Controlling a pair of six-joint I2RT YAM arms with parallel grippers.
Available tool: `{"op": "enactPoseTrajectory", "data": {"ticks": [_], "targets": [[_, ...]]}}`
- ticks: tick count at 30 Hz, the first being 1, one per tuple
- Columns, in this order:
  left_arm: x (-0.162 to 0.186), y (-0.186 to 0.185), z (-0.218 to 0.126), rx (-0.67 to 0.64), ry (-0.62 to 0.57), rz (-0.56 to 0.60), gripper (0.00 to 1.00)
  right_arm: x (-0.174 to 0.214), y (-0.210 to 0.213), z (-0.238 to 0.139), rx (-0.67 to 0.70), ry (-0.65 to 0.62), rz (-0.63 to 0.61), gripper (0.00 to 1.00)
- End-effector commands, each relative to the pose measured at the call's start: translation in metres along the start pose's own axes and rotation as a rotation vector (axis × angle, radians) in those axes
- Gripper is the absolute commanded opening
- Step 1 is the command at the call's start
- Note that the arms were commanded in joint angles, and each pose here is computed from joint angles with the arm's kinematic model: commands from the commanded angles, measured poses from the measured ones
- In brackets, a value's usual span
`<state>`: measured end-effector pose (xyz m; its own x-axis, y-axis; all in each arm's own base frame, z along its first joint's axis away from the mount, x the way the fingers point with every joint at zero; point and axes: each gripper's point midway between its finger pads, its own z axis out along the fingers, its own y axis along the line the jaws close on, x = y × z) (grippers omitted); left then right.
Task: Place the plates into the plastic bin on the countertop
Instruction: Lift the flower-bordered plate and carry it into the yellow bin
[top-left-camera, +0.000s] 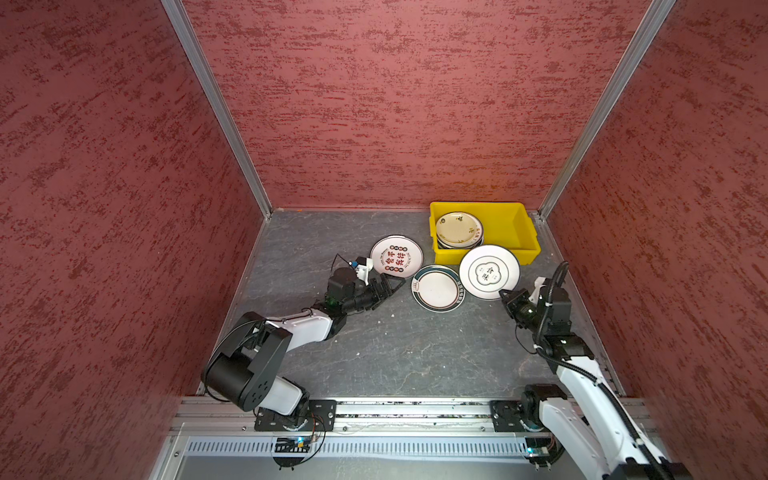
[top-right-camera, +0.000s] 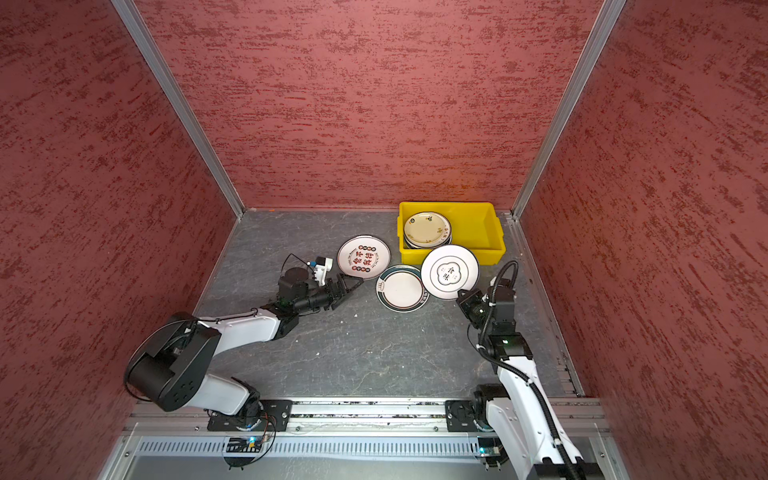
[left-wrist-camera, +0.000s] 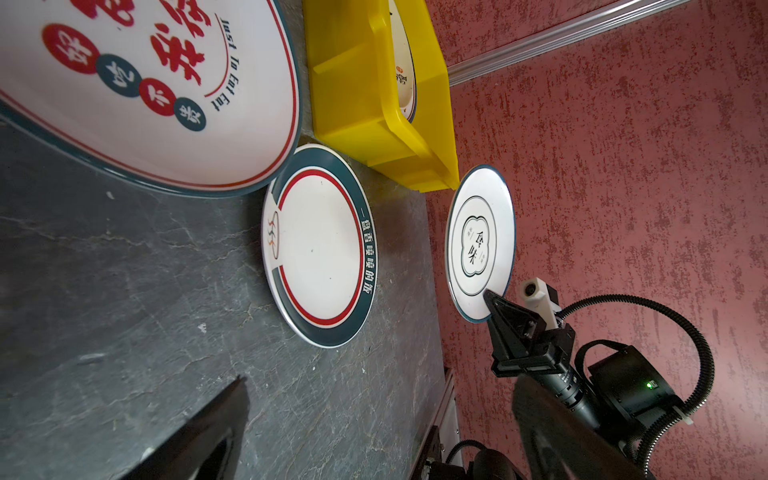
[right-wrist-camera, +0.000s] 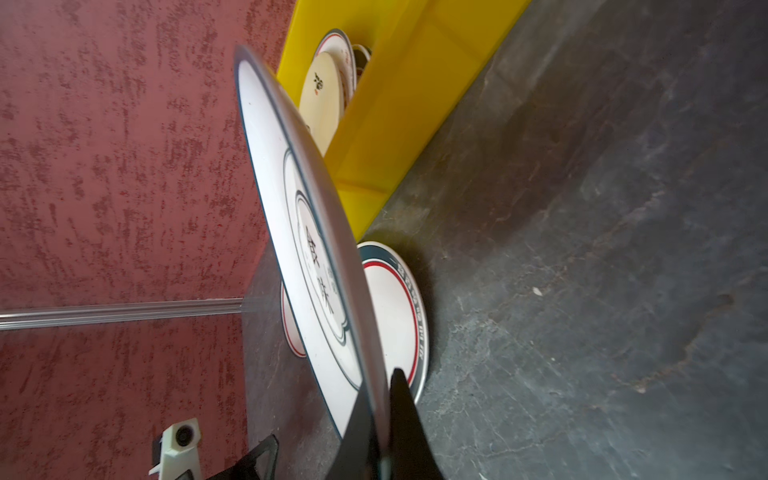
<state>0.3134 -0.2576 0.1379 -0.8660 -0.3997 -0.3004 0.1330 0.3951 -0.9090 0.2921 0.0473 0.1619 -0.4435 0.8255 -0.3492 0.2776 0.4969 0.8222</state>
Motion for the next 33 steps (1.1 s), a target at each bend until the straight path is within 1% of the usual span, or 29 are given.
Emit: {"op": "enactPoseTrajectory", "data": {"ticks": [1, 5, 11, 19, 29, 33], "targets": [[-0.001, -0.001, -0.001, 0.016, -0.003, 0.007, 0.99, -0.023, 0.054, -0.012, -0.174, -0.064, -0.033, 0.0], [0.0, 0.0, -0.001, 0.018, 0.0, 0.004, 0.99, -0.031, 0.076, -0.011, -0.236, -0.073, -0.048, 0.0], [0.001, 0.0, -0.002, 0.018, 0.001, 0.002, 0.99, -0.044, 0.1, 0.005, -0.275, -0.06, -0.097, 0.0], [0.004, 0.0, -0.01, 0.031, -0.016, 0.001, 0.99, -0.072, 0.106, 0.051, -0.232, -0.1, -0.134, 0.0], [-0.005, -0.007, -0.025, 0.011, -0.051, 0.023, 0.99, -0.112, 0.121, 0.1, -0.202, -0.181, -0.186, 0.0], [-0.007, -0.009, -0.031, -0.009, -0.067, 0.029, 0.99, -0.123, 0.11, 0.121, -0.144, -0.205, -0.19, 0.0]]}}
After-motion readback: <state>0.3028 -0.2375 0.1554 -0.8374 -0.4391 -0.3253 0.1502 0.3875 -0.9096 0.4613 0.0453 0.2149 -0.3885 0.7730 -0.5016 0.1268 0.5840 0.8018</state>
